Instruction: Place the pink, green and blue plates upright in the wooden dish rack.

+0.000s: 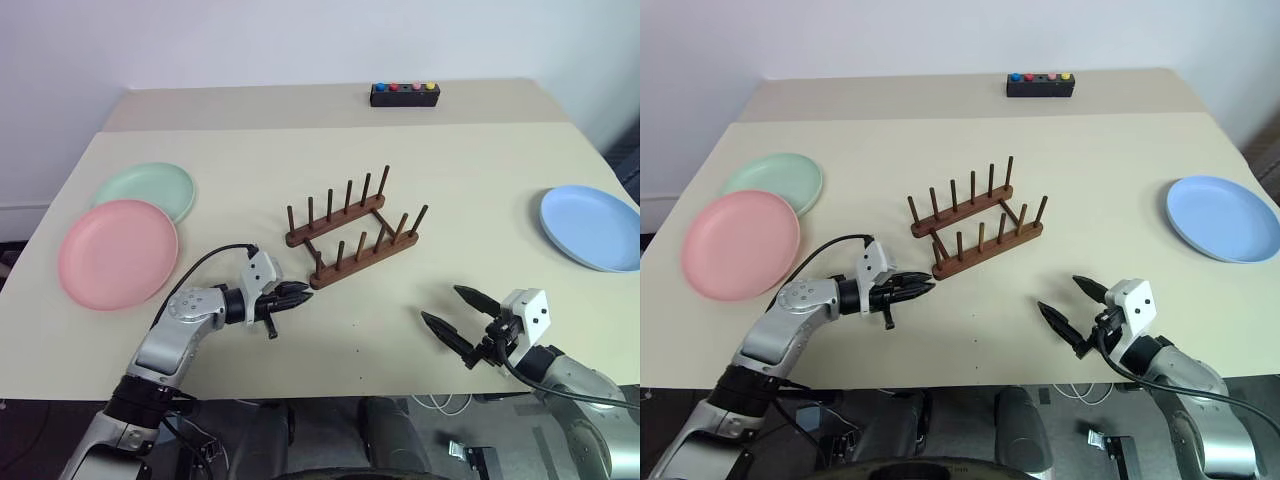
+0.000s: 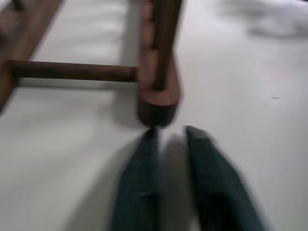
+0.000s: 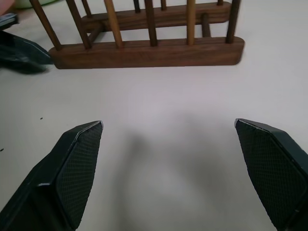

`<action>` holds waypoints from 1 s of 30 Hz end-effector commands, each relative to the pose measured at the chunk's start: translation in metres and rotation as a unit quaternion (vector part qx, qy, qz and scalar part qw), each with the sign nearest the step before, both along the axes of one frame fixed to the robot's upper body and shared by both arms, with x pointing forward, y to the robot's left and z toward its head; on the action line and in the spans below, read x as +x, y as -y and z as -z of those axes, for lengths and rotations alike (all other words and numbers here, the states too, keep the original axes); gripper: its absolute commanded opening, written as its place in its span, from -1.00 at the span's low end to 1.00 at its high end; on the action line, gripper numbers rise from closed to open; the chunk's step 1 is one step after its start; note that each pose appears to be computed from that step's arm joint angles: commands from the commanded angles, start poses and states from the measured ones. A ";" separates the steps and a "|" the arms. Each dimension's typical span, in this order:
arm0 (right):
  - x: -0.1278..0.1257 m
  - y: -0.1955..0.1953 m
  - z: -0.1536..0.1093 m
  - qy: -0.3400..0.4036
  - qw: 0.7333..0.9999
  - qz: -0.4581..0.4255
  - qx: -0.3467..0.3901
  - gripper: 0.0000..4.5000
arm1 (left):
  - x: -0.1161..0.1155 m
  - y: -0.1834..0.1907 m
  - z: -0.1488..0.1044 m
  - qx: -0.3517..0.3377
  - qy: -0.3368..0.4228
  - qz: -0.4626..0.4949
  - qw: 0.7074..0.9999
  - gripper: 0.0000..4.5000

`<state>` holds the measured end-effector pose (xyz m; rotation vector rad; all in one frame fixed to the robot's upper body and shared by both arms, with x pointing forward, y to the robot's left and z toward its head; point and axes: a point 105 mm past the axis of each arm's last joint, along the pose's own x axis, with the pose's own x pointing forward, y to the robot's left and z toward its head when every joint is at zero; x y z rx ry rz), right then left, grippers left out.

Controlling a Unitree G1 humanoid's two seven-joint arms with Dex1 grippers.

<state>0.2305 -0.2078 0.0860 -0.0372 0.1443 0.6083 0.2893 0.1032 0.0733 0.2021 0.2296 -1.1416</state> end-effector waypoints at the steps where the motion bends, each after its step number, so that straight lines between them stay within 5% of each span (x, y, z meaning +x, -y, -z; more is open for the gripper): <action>1: 0.003 -0.004 -0.013 0.032 0.999 -0.005 -0.003 1.00 | -0.004 -0.019 0.002 0.007 -0.019 -0.005 1.000 0.29; 4: 0.005 -0.010 -0.018 0.042 0.999 -0.012 0.001 1.00 | 0.001 -0.011 0.003 0.027 0.011 -0.012 1.000 0.99; 19: -0.002 -0.028 -0.018 0.042 0.999 -0.025 0.011 1.00 | 0.021 0.030 0.008 0.016 0.046 -0.019 0.999 0.99; 22: -0.004 -0.033 -0.019 0.042 0.999 -0.030 0.013 1.00 | 0.021 0.035 0.007 0.011 0.047 -0.009 0.999 0.62; 28: -0.006 -0.036 -0.019 0.040 0.999 -0.027 0.017 1.00 | 0.024 0.038 0.007 0.005 0.049 0.001 0.999 -0.67; 30: -0.006 -0.036 -0.019 0.040 0.999 -0.025 0.018 1.00 | 0.026 0.038 0.007 0.009 0.052 0.007 0.999 -0.66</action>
